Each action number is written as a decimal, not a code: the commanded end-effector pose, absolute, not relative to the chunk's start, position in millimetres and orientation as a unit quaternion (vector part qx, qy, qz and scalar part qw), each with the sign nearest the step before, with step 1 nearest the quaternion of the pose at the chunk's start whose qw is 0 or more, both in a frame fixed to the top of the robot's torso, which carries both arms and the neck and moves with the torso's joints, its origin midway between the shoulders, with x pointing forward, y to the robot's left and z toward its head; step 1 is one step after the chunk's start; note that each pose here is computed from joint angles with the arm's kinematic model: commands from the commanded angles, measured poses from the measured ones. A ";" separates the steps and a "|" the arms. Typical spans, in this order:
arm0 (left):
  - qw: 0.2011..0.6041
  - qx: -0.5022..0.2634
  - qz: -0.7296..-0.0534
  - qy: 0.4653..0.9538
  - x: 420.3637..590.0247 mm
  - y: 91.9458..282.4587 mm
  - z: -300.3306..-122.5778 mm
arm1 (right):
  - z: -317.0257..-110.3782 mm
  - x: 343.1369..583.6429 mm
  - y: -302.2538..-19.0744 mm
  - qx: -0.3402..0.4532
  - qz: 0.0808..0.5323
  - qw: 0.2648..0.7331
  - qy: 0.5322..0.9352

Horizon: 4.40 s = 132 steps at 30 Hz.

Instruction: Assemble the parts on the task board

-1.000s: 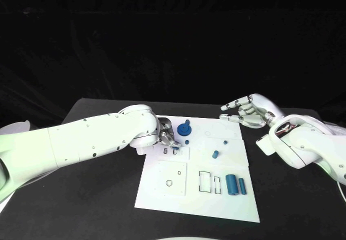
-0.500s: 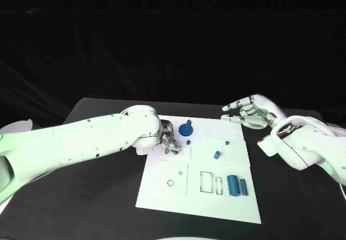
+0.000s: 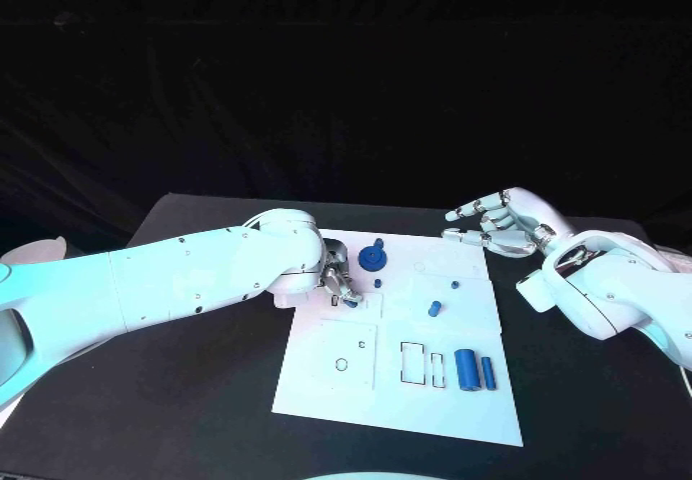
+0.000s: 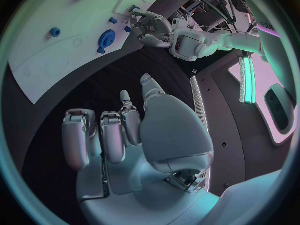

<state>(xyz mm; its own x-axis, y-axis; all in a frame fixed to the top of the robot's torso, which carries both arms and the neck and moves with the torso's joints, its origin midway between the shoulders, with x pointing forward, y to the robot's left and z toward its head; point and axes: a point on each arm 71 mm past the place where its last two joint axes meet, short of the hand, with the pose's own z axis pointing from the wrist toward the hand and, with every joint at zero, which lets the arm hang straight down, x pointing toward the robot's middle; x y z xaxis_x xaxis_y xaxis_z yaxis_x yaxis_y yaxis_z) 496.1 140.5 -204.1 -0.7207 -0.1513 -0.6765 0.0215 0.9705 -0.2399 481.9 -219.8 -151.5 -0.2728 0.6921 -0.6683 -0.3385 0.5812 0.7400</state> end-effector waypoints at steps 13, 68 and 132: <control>0.378 -0.037 -0.104 0.919 495.0 140.1 -206.1 | -151.3 481.0 -218.3 0.126 0.444 0.587 0.665; 0.362 -0.020 -0.088 0.928 493.5 134.9 -214.1 | -151.6 479.7 -217.6 0.124 0.444 0.583 0.669; 0.378 -0.052 -0.086 0.920 501.4 149.1 -210.4 | -152.9 480.4 -221.7 0.128 0.437 0.581 0.675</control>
<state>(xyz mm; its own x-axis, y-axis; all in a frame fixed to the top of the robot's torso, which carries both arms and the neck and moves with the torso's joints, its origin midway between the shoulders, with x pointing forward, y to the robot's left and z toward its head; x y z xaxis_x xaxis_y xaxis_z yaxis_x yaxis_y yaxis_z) 502.1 146.5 -210.6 -0.7150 -0.1470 -0.6835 0.0060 0.9763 -0.2162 480.8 -222.5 -152.1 -0.2812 0.6878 -0.6692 -0.3334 0.5839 0.7402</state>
